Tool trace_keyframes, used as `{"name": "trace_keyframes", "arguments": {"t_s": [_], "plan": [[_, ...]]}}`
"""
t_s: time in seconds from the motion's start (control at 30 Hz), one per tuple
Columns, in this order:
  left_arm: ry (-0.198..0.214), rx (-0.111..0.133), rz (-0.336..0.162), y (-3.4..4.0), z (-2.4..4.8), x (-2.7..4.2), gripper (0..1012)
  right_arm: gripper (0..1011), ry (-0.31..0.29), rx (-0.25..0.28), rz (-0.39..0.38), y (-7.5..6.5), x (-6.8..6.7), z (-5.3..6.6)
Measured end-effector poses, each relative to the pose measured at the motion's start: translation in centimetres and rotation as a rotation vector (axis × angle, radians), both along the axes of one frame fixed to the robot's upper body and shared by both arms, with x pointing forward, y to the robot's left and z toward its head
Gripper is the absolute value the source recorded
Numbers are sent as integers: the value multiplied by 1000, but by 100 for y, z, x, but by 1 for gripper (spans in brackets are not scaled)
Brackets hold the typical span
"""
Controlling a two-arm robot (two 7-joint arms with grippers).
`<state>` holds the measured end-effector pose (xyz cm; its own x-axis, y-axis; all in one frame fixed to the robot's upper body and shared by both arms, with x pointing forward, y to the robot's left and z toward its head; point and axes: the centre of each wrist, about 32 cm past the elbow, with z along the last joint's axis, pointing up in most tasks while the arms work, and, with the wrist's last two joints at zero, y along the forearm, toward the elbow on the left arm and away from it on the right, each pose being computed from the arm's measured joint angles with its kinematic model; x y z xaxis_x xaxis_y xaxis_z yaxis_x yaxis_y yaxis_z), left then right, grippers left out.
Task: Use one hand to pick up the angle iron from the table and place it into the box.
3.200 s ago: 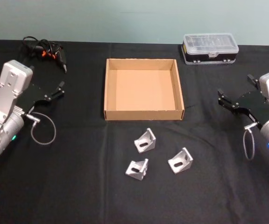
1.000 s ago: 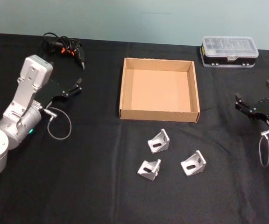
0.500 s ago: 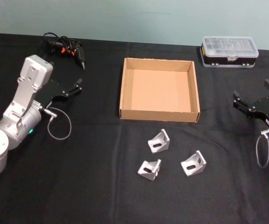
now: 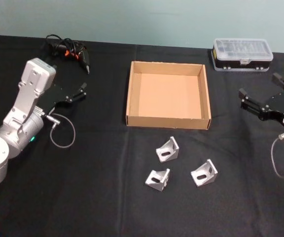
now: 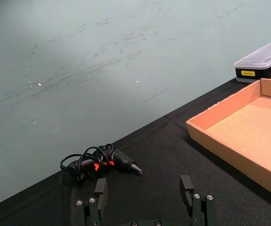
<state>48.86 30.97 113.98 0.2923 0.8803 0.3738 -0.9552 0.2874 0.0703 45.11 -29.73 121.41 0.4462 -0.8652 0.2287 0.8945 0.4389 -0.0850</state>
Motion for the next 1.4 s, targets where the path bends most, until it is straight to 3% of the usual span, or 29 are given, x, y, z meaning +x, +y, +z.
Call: {"name": "trace_keyframes", "arguments": {"t_s": [0.23,0.5,0.83,1.4], "plan": [[0,0,0,0,0,0,1011,1004,61,8,73,2,-209,208],[0,0,0,0,0,0,1012,1004,152,36,148,39,-393,240],[0,0,0,0,0,0,1011,1004,240,-18,208,186,-527,59],[0,0,0,0,0,0,1011,1004,377,-56,186,380,-552,-243]]}}
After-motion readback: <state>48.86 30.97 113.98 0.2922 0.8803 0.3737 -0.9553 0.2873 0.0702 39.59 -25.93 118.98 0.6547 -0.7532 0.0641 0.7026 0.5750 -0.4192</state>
